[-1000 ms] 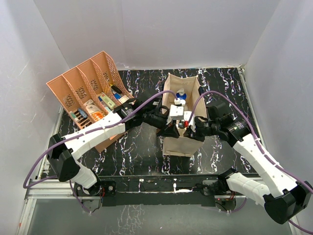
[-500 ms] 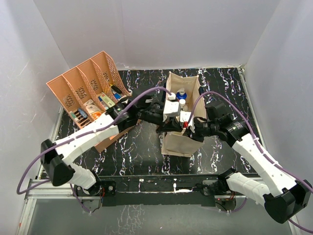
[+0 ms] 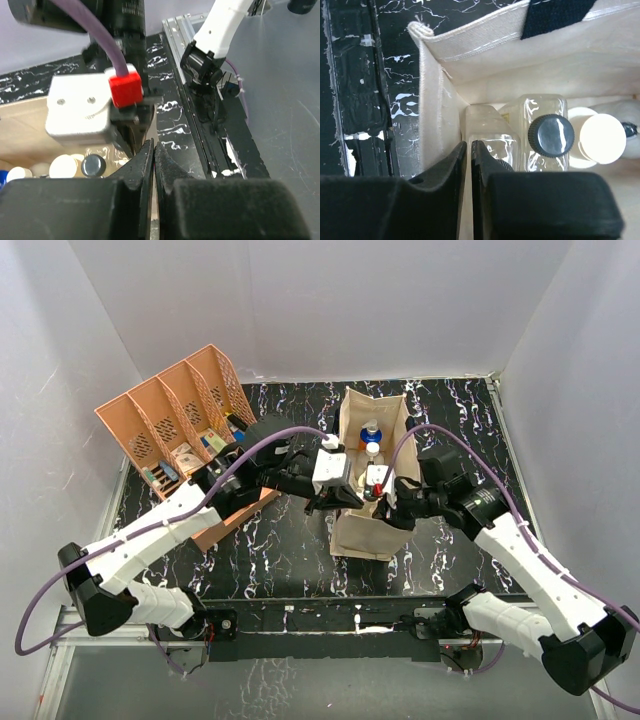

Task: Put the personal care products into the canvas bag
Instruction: Adjust the care product in the canvas bag.

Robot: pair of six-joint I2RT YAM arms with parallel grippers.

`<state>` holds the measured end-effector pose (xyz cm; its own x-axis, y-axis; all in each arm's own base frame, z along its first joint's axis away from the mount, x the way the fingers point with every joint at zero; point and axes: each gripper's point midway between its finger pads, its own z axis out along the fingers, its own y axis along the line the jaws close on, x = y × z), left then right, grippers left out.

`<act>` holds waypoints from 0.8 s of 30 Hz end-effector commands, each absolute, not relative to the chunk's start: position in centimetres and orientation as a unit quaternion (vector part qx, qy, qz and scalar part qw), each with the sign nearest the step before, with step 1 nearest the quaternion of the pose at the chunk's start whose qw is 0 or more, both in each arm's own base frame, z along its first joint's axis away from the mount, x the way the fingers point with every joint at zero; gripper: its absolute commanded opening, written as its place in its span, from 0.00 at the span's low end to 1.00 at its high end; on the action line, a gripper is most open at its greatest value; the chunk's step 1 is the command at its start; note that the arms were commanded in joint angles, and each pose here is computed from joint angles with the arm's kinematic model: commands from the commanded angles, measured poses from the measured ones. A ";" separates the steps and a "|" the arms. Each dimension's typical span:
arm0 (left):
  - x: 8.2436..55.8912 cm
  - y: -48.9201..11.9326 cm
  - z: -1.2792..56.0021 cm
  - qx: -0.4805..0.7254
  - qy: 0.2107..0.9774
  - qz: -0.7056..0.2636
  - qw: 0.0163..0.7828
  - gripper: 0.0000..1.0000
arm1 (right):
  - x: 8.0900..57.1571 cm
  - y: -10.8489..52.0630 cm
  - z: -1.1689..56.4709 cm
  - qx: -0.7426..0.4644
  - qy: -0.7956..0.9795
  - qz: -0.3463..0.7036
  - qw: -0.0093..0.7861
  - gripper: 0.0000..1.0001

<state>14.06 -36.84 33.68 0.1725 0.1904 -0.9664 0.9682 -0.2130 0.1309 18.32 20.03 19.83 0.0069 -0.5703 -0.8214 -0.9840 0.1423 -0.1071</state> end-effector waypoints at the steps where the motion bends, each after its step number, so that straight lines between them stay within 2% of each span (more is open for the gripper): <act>1: 13.0 -34.9 33.6 0.639 0.459 -0.436 0.437 0.00 | 18.7 19.4 22.5 -0.550 0.672 0.250 0.428 0.16; 3: 13.0 -34.7 33.2 0.637 0.466 -0.435 0.434 0.03 | 18.8 19.1 23.6 -0.534 0.673 0.243 0.450 0.21; 9: 13.2 -35.2 32.1 0.650 0.463 -0.437 0.416 0.27 | 20.0 18.5 26.8 -0.499 0.680 0.224 0.488 0.29; 17: 13.5 -37.0 30.4 0.668 0.461 -0.452 0.370 0.58 | 20.7 17.6 26.5 -0.487 0.697 0.200 0.487 0.31; 20: 13.5 -37.7 29.3 0.669 0.469 -0.458 0.349 0.63 | 20.5 17.5 25.6 -0.485 0.706 0.203 0.475 0.31; 24: 13.6 -38.5 28.3 0.667 0.476 -0.462 0.339 0.63 | 20.3 17.6 24.3 -0.480 0.719 0.212 0.456 0.29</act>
<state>14.64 -37.88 26.96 0.1022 0.3631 -0.9261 0.9638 -0.2665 0.0019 20.14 17.49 24.30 -0.1093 -0.5118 -0.8521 -0.8891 0.4336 -0.1464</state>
